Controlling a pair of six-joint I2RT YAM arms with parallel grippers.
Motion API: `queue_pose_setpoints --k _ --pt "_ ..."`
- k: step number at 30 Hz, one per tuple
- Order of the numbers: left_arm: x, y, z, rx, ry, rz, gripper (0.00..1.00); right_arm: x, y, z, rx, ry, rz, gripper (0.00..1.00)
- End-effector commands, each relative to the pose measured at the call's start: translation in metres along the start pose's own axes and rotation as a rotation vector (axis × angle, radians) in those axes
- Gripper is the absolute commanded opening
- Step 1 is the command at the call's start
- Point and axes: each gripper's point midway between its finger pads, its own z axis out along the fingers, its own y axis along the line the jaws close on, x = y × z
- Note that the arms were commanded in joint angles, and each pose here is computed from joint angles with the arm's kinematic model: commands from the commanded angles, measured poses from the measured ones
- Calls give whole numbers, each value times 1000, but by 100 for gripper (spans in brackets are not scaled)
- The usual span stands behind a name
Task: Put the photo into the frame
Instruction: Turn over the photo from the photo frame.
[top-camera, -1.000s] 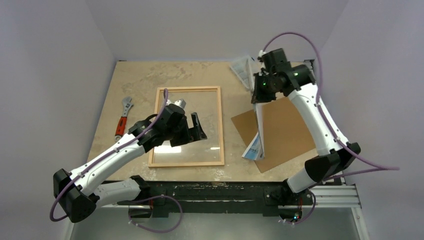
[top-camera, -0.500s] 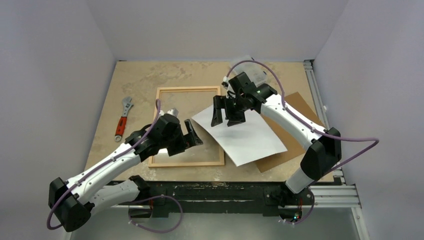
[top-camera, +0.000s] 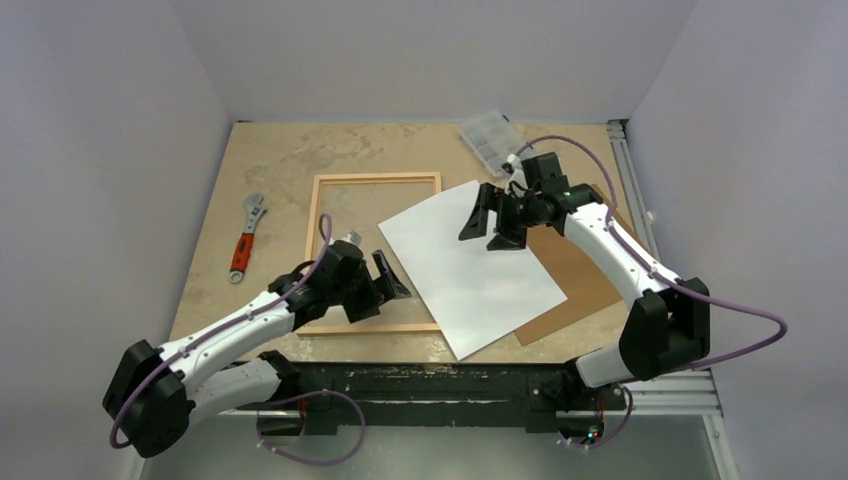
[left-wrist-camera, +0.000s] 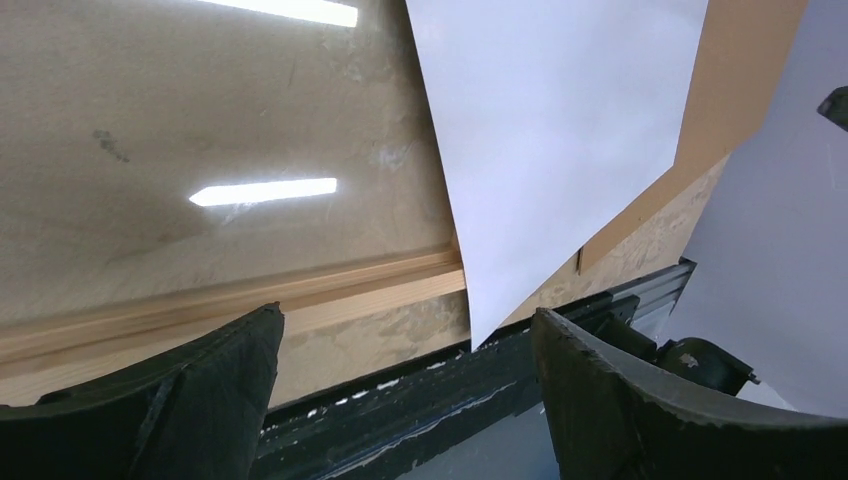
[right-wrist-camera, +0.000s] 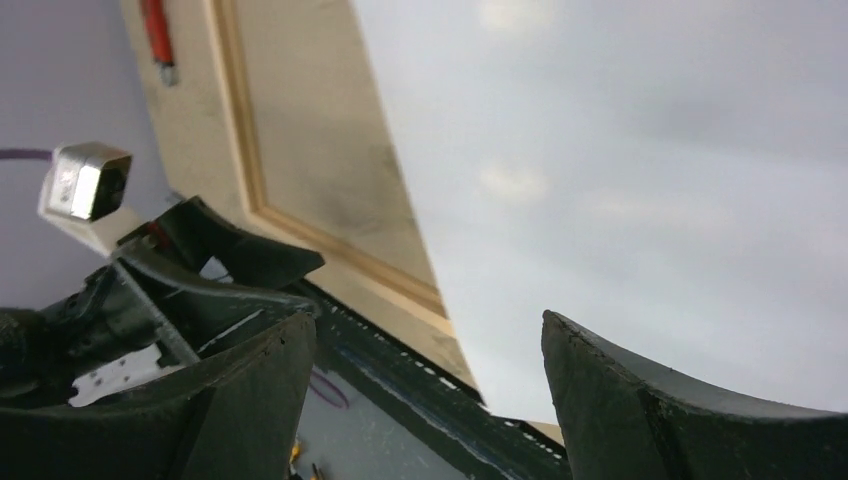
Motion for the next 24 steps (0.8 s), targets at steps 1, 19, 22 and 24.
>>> queue_pose_setpoints --k 1,19,22,24 --pt "-7 -28 22 156 14 -40 90 5 -60 -2 152 -11 27 82" --pt "-26 -53 86 267 -22 -140 72 68 -162 53 221 77 323 79" --pt "-23 -53 93 267 -19 -151 70 73 -164 55 219 90 334 78" --pt "-22 -57 96 289 -22 -153 69 74 -163 55 212 85 338 78"
